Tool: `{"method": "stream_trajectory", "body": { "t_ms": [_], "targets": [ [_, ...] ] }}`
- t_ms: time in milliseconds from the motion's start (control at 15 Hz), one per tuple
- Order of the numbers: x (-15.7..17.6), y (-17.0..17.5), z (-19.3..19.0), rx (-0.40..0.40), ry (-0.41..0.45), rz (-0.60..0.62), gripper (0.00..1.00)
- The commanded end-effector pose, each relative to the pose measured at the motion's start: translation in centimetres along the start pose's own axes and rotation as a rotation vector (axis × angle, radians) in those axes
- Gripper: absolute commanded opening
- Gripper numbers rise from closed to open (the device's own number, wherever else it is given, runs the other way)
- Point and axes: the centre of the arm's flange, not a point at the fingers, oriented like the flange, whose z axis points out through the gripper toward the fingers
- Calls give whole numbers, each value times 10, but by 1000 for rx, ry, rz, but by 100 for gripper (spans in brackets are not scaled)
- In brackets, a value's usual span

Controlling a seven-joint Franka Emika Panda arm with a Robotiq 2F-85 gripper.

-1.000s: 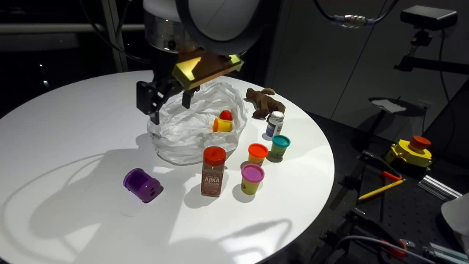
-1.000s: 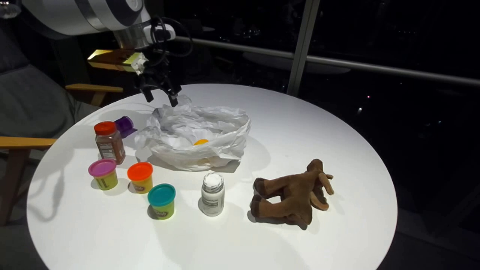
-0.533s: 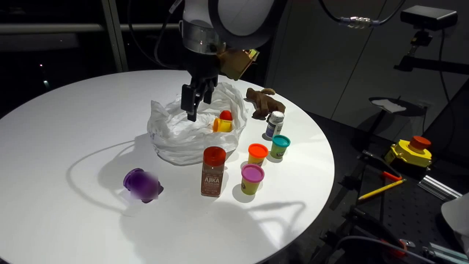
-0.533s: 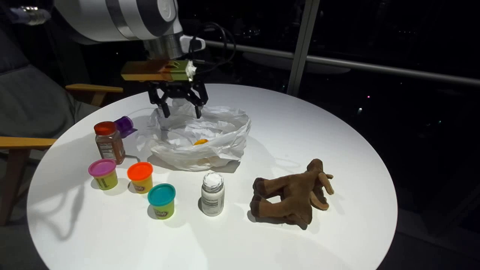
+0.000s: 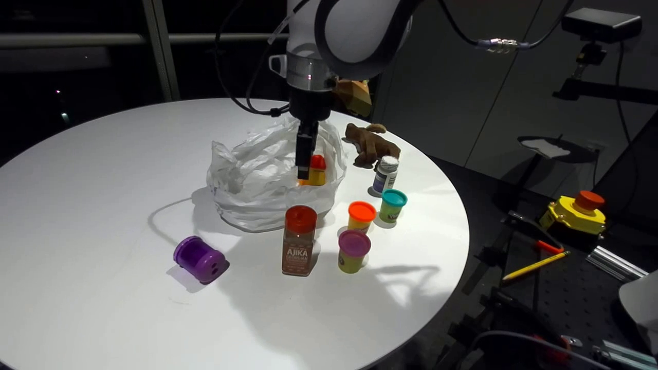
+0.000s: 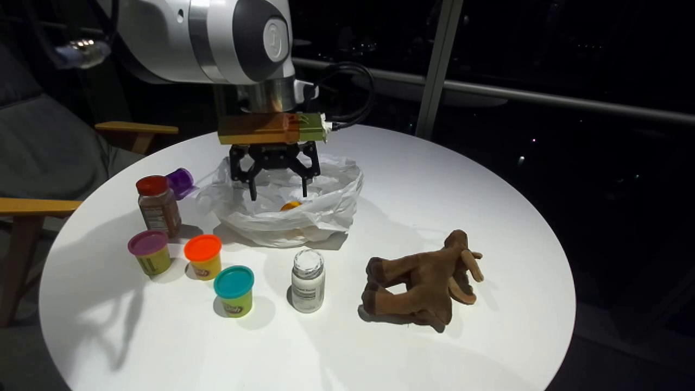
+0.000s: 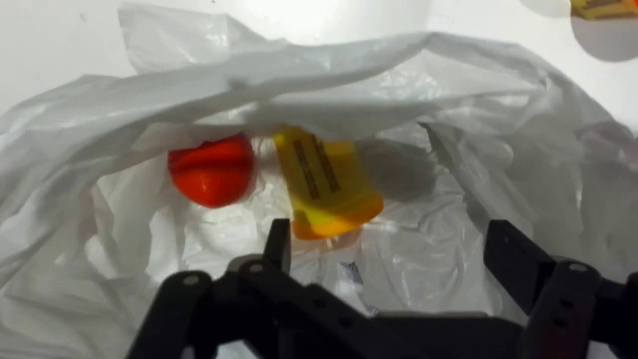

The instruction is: Pick the objects in the plastic bag and put them on the table

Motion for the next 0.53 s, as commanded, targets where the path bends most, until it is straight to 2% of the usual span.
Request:
{"method": "stream_trajectory", "body": {
  "t_ms": [0, 400, 467],
  "targets": [
    [-7, -2, 19, 8, -40, -111, 100],
    [-7, 6, 29, -76, -42, -154, 100],
    [-10, 6, 27, -71, -43, -155, 75]
  ]
}}
